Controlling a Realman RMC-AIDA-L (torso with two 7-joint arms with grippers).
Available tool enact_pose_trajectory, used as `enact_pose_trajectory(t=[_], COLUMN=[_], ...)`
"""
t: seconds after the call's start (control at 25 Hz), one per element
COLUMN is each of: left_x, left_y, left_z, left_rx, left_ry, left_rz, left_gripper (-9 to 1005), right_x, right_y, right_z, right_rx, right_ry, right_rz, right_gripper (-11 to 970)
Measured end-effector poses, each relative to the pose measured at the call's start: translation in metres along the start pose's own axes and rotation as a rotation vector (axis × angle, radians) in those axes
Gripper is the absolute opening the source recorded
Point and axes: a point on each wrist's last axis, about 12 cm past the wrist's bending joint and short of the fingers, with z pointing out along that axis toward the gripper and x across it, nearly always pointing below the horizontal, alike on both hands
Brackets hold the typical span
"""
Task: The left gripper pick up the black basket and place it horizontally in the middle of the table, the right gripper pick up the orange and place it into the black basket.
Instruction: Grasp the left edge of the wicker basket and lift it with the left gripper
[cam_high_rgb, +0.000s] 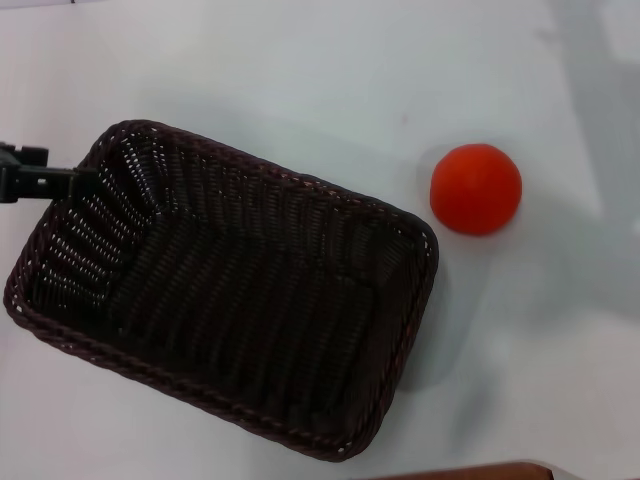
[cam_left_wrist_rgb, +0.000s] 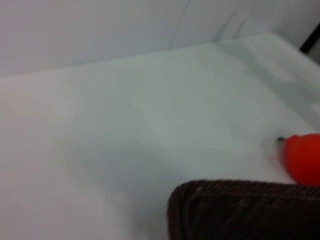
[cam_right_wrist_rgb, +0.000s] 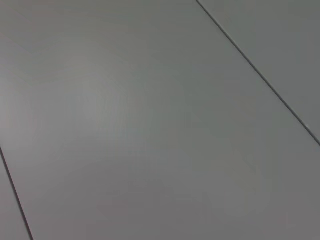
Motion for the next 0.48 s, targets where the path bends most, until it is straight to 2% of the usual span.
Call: enact_pose_trajectory(t=[0.24, 0.48], left_x=[0.003, 0.003], left_y=[0.004, 0.002], left_z=[0.007, 0.014], left_rx=[-0.05, -0.058], left_ry=[0.054, 0.097], left_rz=[-0.037, -0.035], left_gripper=[820, 809], right_x=[0.0, -0.001], right_y=[0.001, 0.001], right_z=[-0.002, 0.0], right_rx=[-0.006, -0.01], right_ry=[-0.002, -0.008], right_rz=[-0.001, 0.002], right_gripper=[884, 884])
